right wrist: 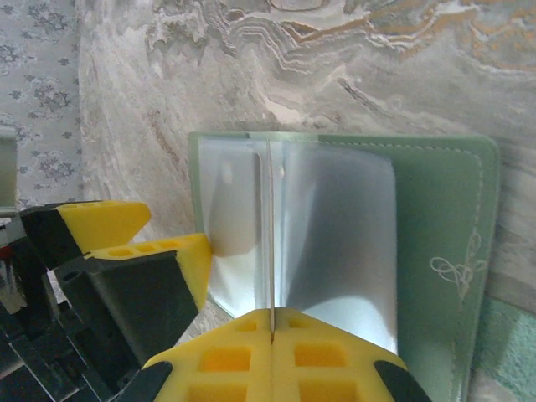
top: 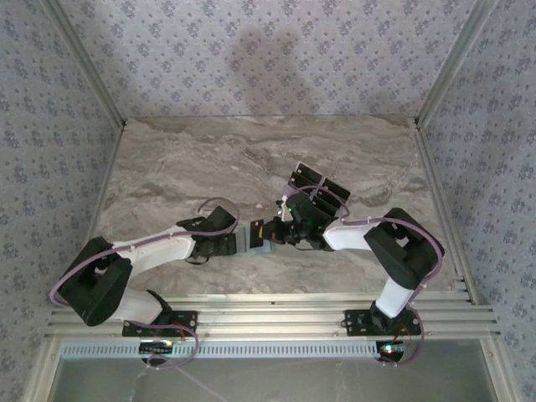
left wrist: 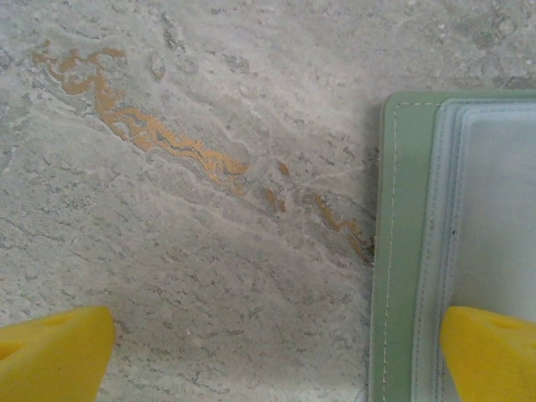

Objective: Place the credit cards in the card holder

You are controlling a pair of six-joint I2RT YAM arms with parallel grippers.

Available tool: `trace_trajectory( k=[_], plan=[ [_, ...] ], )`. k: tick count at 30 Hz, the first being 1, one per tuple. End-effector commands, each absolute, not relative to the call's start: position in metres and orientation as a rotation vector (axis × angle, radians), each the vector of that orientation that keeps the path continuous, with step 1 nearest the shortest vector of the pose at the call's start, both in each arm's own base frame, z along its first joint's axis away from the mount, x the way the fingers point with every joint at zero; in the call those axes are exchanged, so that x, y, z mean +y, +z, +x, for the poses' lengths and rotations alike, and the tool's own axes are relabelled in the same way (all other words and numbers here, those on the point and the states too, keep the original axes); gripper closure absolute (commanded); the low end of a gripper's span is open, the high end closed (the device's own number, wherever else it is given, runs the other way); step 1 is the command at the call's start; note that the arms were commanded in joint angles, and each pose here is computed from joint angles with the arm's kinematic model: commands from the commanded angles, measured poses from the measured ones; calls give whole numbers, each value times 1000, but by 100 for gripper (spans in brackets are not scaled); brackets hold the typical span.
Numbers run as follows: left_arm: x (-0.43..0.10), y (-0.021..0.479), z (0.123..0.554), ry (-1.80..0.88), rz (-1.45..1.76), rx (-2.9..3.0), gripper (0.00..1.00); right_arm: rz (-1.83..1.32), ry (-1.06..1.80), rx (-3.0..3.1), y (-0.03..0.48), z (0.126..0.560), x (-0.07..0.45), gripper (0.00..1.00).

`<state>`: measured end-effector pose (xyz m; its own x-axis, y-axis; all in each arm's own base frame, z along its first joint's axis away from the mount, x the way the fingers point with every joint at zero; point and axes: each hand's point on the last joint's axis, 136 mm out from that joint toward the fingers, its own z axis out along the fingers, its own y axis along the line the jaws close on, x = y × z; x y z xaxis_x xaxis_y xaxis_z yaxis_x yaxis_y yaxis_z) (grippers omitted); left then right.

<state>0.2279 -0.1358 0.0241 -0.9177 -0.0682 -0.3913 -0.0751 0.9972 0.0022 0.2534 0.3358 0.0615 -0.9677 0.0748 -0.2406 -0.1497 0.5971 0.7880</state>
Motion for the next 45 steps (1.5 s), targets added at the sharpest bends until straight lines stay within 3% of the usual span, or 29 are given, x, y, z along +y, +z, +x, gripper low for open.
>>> trace_trajectory(
  k=[1,45],
  plan=[
    [-115,14,214,156,-107,2772,0,-106,1346,2539,75,257,342,100],
    [-114,16,214,153,-109,2767,0,-97,1385,2578,47,247,353,100]
  ],
)
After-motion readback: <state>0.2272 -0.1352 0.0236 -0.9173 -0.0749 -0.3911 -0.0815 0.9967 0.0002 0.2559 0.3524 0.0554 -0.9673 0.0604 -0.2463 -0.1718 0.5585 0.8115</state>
